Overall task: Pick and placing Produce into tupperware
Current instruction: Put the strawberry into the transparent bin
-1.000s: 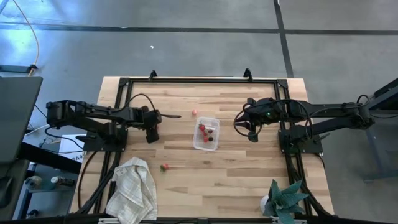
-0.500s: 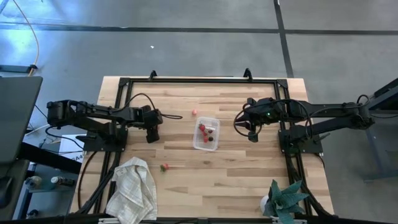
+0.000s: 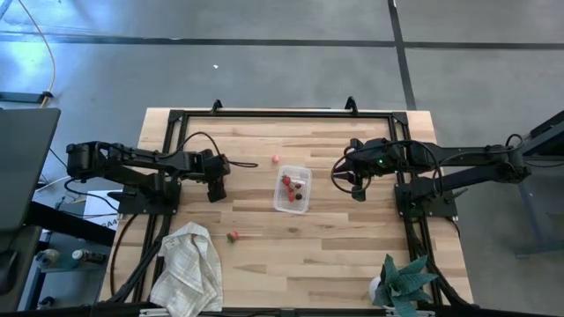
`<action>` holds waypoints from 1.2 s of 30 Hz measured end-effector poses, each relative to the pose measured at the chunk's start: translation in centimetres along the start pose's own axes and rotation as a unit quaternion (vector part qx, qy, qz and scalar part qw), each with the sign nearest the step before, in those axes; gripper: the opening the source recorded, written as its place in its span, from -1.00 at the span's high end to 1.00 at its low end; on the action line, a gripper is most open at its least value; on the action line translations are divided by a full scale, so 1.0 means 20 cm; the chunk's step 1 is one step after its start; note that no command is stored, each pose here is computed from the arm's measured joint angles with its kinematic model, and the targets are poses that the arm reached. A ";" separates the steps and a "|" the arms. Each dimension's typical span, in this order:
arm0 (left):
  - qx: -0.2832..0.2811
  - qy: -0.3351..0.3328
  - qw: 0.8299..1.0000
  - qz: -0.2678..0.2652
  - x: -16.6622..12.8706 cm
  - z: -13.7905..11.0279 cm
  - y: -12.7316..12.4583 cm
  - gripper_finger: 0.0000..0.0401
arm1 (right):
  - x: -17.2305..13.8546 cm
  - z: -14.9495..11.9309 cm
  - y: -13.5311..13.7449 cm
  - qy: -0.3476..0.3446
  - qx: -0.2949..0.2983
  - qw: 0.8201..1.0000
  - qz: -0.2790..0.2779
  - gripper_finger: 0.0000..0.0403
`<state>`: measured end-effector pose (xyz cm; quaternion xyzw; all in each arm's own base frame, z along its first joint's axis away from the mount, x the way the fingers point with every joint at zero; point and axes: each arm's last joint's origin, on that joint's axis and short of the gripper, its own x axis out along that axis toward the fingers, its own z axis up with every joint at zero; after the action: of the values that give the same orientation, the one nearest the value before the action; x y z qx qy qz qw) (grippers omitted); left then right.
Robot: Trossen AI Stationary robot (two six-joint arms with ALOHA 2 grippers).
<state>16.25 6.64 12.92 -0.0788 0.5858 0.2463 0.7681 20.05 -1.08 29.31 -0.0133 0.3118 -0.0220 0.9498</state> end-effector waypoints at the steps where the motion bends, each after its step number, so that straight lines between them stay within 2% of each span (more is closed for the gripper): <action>1: 0.000 0.000 1.000 0.000 0.00 0.00 0.00 -0.04 | 0.00 0.00 0.00 0.000 0.000 1.000 0.000 0.77; 6: 0.000 0.000 1.000 -0.004 0.00 0.00 0.00 0.01 | 0.00 0.00 0.00 0.000 0.000 1.000 0.000 0.77; 16: 0.000 -0.009 1.000 -0.015 0.00 0.01 -0.01 0.40 | 0.00 0.00 0.00 0.000 0.000 1.000 0.000 0.77; 26: 0.005 -0.056 0.998 -0.037 0.00 0.06 -0.01 0.27 | 0.00 0.00 0.00 0.000 0.000 1.000 0.000 0.77; 36: 0.001 -0.136 0.986 -0.093 -0.04 0.15 -0.03 0.40 | 0.00 0.00 0.00 0.000 0.000 1.000 0.000 0.77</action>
<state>19.06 7.14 14.49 -0.0979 0.4661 0.1818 0.8603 20.06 -1.08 29.30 -0.0134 0.3119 -0.0219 0.9498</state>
